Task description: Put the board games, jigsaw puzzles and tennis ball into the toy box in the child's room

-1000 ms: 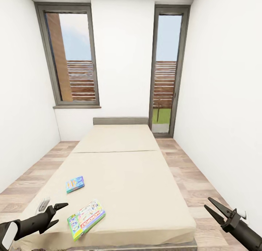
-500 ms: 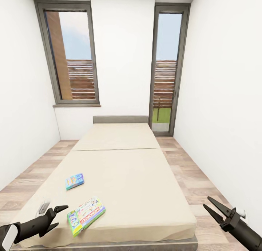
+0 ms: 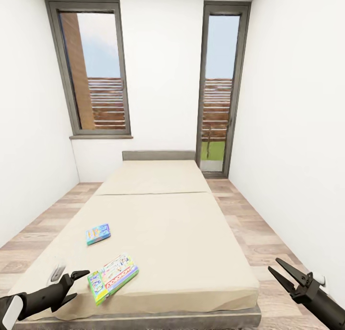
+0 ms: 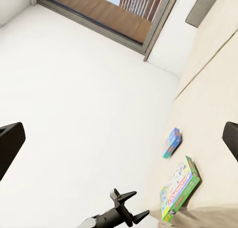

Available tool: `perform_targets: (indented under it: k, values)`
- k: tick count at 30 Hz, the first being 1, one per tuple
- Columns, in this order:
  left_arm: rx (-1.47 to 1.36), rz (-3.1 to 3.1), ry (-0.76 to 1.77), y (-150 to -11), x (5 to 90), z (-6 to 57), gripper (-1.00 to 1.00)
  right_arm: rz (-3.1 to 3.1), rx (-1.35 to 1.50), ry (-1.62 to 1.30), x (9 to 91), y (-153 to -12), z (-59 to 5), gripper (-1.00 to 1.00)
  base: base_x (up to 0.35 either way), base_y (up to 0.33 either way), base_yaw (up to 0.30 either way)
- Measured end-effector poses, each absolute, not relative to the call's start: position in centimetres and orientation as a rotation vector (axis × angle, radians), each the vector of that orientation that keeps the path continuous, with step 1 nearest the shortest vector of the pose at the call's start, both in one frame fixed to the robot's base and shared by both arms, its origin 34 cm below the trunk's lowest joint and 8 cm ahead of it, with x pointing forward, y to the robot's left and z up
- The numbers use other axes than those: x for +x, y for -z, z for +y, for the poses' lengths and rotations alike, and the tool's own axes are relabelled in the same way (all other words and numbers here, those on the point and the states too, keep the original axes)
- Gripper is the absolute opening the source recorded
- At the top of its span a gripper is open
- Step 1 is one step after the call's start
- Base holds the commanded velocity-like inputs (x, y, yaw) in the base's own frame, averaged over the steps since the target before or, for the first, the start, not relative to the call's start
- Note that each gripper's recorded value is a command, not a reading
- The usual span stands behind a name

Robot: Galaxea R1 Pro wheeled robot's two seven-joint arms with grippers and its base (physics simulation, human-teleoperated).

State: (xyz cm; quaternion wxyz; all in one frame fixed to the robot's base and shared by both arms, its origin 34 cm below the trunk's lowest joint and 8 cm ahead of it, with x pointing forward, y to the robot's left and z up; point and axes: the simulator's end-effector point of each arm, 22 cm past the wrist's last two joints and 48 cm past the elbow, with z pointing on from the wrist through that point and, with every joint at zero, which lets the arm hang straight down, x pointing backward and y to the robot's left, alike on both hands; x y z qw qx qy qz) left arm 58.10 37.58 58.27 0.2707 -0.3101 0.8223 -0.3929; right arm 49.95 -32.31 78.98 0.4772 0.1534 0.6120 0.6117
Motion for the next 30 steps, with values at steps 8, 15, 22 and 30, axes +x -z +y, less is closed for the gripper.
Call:
perform_targets:
  k: [8,15,22,30]
  values:
    - [-0.835,2.215,1.061,-57.0,57.9,37.5,1.00,1.420,0.313,-1.636,48.1,-80.2,-31.7,1.00,0.000,0.000,0.000]
    - [-0.835,2.215,1.062,-57.0,57.9,37.4,1.00,1.360,0.276,-1.724,47.0,-81.8,-31.4,1.00,0.000,0.000,0.000]
    - [-0.834,2.215,1.061,-56.6,57.8,37.4,1.00,1.351,0.272,-1.735,46.8,-81.6,-31.4,1.00,0.000,0.000,0.000]
    - [-0.833,2.215,1.061,-54.9,57.5,37.4,1.00,1.352,0.270,-1.732,46.4,-79.8,-31.4,1.00,0.000,0.000,0.000]
